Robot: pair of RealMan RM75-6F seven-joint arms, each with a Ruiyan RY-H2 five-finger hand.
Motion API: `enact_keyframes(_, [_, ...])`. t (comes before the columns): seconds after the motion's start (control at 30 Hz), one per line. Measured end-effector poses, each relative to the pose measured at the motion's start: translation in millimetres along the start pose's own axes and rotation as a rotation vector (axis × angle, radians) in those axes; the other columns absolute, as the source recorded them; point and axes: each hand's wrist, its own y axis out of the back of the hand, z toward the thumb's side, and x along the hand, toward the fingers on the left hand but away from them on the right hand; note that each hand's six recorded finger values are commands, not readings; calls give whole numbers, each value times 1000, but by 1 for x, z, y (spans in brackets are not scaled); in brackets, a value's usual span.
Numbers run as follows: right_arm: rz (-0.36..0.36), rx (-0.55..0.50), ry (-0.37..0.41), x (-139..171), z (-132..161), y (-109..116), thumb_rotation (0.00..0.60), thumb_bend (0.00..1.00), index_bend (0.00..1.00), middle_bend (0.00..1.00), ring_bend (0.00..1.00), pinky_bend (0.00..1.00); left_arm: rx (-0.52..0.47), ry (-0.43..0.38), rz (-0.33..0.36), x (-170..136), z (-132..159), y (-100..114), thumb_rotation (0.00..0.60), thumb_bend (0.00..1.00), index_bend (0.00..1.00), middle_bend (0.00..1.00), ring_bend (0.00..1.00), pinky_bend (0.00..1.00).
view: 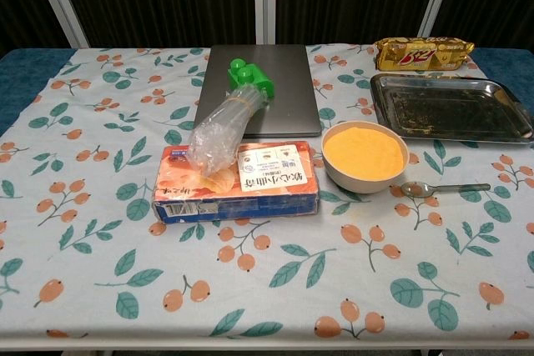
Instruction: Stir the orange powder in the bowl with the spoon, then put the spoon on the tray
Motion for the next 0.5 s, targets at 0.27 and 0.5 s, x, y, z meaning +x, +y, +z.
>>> enact_keyframes(0.27, [2, -6, 10, -1, 3, 0, 600, 345, 262, 270, 152, 283, 0, 1, -3, -2, 0, -1, 600, 128, 204, 120, 77, 115])
enact_keyframes(0.5, [9, 0, 9, -1, 1, -1, 600, 345, 262, 343, 189, 284, -4, 0, -4, -3, 0, -1, 600, 128, 204, 120, 77, 116])
